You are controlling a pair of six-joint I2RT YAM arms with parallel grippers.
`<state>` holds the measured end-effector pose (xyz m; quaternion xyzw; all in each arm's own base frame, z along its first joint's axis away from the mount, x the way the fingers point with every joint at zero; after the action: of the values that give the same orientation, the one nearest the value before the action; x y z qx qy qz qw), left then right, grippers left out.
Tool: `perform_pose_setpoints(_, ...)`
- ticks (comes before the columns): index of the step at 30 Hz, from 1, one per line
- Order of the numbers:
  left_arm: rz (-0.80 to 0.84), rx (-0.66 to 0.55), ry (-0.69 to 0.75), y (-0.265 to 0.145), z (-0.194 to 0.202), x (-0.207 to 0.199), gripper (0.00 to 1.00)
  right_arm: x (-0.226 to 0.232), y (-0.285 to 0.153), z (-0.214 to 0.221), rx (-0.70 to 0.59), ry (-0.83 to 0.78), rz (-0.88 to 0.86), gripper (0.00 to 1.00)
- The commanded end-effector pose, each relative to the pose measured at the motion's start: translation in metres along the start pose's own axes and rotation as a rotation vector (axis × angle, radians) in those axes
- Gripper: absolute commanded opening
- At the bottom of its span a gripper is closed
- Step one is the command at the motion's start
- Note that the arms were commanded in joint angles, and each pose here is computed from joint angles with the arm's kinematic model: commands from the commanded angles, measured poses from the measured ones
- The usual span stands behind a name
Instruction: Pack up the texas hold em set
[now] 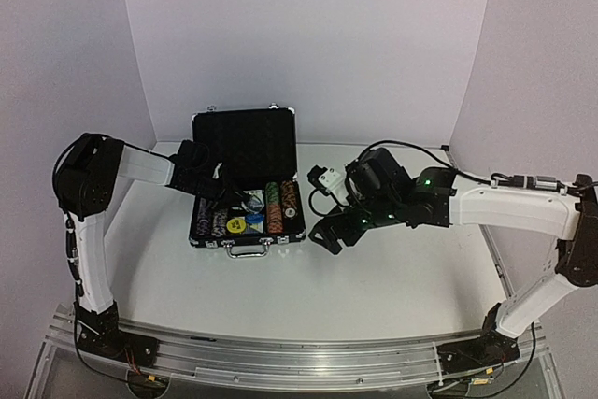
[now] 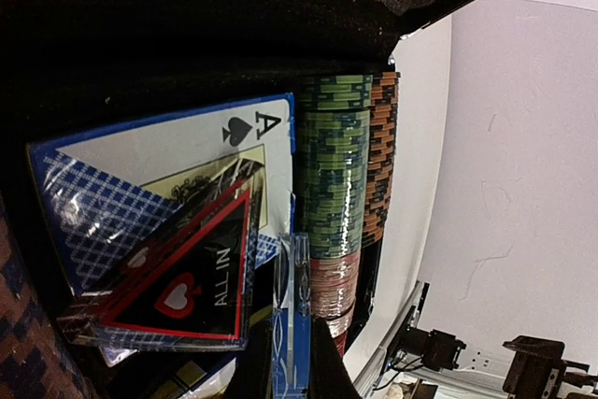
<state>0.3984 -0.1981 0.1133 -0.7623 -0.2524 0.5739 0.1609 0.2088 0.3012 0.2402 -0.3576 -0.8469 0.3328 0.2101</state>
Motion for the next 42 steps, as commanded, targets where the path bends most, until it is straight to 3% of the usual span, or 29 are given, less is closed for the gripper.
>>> perform_pose_setpoints(1, 0.0, -0.044, 0.054, 0.0, -0.013, -0.004, 0.03, -0.002, -0.004, -0.003, -0.036, 0.041, 0.028, 0.97)
perform_pose_setpoints(14, -0.07, 0.013, 0.066, 0.02, -0.01, -0.009, 0.24, -0.005, 0.001, -0.003, -0.032, 0.028, 0.063, 0.97)
perform_pose_setpoints(20, -0.145, -0.008, 0.081, 0.011, -0.017, -0.017, 0.45, -0.005, 0.002, -0.002, -0.031, 0.027, 0.072, 0.97)
perform_pose_setpoints(34, -0.442, -0.147, 0.161, -0.057, -0.03, -0.063, 0.81, -0.007, 0.02, -0.027, -0.08, 0.07, 0.191, 0.98)
perform_pose_setpoints(37, -0.484, -0.186, 0.194, -0.073, -0.036, -0.075, 0.99, -0.01, 0.031, -0.04, -0.111, 0.138, 0.234, 0.98)
perform_pose_setpoints(42, -0.541, -0.267, 0.221, -0.103, -0.058, -0.079, 1.0, -0.03, 0.048, -0.068, -0.142, 0.323, 0.185, 0.98)
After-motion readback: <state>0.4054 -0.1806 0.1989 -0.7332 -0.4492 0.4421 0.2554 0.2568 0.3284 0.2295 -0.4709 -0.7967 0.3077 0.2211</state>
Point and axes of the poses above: each gripper's point midway between its finger pads, its own y axis out along the fingers, its own x axis along the line the jaws close on, z = x × y, the point moved 9 cm from there along -y, back along the fingers, and after that the axes turned 13 degrees about y, right-handed, at the moved point
